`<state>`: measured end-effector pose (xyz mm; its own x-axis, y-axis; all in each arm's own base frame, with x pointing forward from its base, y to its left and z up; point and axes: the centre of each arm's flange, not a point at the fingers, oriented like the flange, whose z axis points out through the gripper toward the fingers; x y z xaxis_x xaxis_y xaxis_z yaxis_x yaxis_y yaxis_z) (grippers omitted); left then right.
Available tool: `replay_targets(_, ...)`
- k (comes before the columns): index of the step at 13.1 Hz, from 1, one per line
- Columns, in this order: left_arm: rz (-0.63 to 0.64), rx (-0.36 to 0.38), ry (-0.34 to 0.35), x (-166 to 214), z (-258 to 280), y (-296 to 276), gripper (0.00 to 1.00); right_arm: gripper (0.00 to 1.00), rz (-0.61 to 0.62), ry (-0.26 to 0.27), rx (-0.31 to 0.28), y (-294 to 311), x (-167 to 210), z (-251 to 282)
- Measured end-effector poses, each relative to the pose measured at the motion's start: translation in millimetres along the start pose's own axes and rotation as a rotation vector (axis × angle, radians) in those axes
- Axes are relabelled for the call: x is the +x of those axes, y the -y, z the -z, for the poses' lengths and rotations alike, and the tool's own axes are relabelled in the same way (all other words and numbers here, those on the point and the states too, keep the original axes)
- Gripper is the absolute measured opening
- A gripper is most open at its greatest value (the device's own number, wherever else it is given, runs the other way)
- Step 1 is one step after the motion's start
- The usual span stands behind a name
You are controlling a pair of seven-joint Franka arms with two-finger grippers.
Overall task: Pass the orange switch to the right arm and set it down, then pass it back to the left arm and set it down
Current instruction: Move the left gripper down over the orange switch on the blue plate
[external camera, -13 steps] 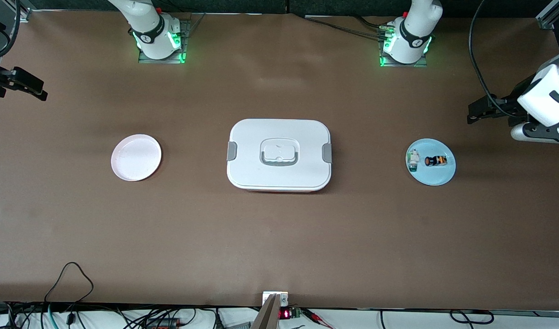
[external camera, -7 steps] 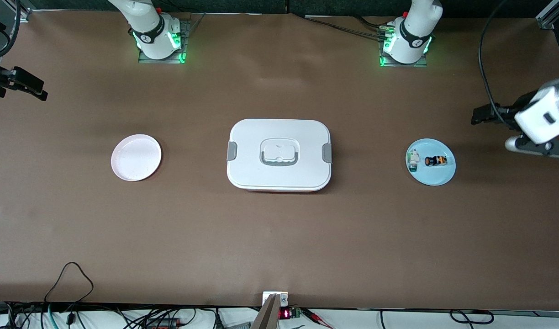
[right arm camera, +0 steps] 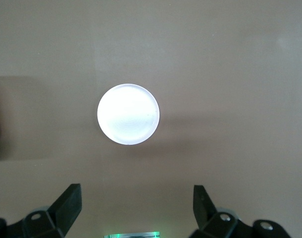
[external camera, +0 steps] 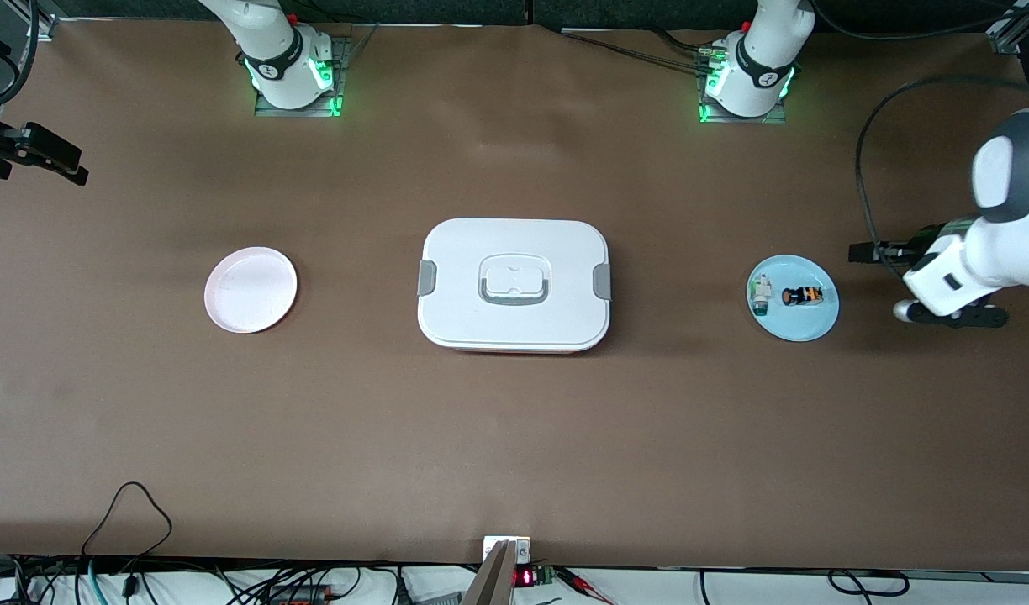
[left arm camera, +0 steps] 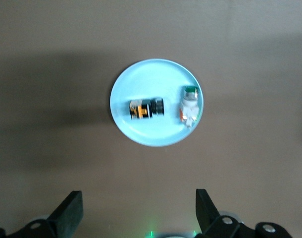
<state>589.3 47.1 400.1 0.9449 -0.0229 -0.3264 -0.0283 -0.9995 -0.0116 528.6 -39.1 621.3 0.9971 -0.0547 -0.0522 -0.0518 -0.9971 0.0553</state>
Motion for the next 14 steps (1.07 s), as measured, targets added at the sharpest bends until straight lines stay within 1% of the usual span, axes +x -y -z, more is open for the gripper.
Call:
replay_targets(3, 0.016, -0.003, -0.055, 3, -71, 10, 1.0, 1.0, -0.001, 0.005, 0.0, 0, -1, 0)
replay_targets(7, 0.034, -0.001, -0.151, -6, -139, 16, 1.0, 1.0, 0.0, -0.026, 0.0, 1, 1, -2)
replay_targets(10, 0.04, 0.001, -0.184, -9, -159, 18, 1.0, 1.0, 0.0, -0.024, 0.0, 1, -1, -5)
replay_targets(12, 0.055, -0.007, -0.182, -7, -170, 22, 1.0, 1.0, 0.0, -0.035, 0.0, 1, -4, -7)
replay_targets(14, 0.068, -0.017, -0.192, -2, -182, 23, 1.0, 1.0, 0.001, -0.043, 0.001, 1, -15, -10)
